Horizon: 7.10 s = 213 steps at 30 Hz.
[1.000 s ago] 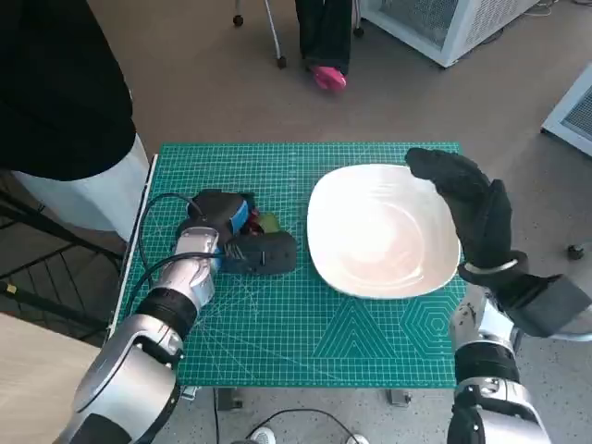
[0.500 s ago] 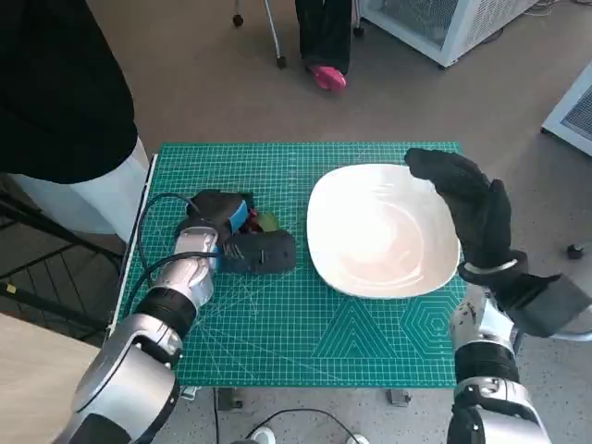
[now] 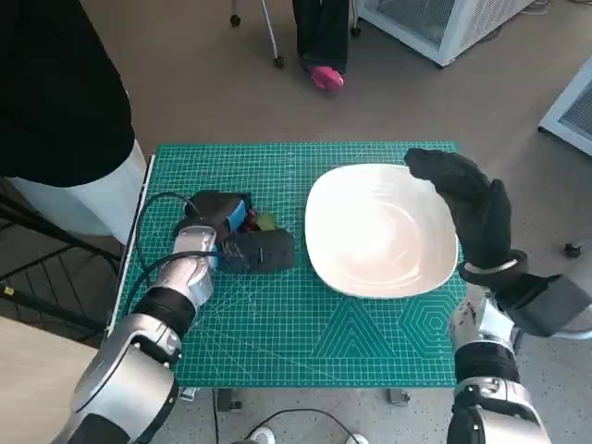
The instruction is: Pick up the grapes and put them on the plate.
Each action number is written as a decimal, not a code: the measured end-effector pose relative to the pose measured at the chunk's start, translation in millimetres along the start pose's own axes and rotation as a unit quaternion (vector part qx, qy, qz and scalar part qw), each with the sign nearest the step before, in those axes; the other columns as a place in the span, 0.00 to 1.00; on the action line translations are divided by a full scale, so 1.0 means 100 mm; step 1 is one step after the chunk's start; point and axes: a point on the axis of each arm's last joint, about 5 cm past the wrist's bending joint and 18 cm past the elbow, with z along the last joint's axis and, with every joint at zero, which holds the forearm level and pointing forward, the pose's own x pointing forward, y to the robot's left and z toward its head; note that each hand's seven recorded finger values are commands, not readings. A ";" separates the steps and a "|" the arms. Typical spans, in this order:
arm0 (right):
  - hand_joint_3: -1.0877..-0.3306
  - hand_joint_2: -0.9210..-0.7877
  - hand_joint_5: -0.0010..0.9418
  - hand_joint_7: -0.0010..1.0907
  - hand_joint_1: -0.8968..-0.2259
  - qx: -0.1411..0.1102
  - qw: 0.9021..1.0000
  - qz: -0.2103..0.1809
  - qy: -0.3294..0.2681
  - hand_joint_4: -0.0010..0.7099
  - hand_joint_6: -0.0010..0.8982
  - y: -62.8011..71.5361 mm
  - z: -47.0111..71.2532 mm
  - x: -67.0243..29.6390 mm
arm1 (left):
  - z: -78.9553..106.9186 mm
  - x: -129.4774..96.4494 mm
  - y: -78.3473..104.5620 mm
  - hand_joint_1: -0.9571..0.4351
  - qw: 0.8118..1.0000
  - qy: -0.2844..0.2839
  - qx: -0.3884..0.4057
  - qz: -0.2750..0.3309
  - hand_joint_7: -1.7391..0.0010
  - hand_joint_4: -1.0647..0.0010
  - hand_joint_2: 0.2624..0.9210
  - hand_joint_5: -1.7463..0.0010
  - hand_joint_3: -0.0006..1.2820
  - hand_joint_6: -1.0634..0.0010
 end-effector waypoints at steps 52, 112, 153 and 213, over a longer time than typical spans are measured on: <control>0.72 0.00 0.00 0.01 0.67 0.012 1.000 -0.011 -0.009 0.42 0.30 0.00 0.00 0.022 | 0.31 -0.49 0.80 0.69 0.985 -0.120 -0.020 0.124 0.41 0.52 1.00 0.12 0.14 0.43; 0.72 0.00 0.00 0.00 0.66 -0.044 0.997 -0.060 -0.038 0.40 0.30 -0.11 0.18 -0.164 | 1.49 -0.28 0.50 0.69 0.964 -0.264 -0.011 0.013 0.12 0.71 0.99 0.11 0.30 0.71; 0.70 0.00 0.00 0.00 0.66 -0.037 0.998 -0.053 -0.022 0.39 0.29 -0.06 0.13 -0.139 | 1.44 -0.26 0.52 0.16 0.954 -0.293 -0.054 0.002 0.91 0.86 1.00 1.00 0.38 0.83; 0.76 0.00 0.01 0.01 0.65 0.003 0.999 -0.031 -0.014 0.42 0.31 0.11 -0.01 0.018 | -0.88 -0.67 0.34 0.31 0.915 -0.225 -0.287 0.173 0.98 0.82 1.00 0.99 0.04 0.72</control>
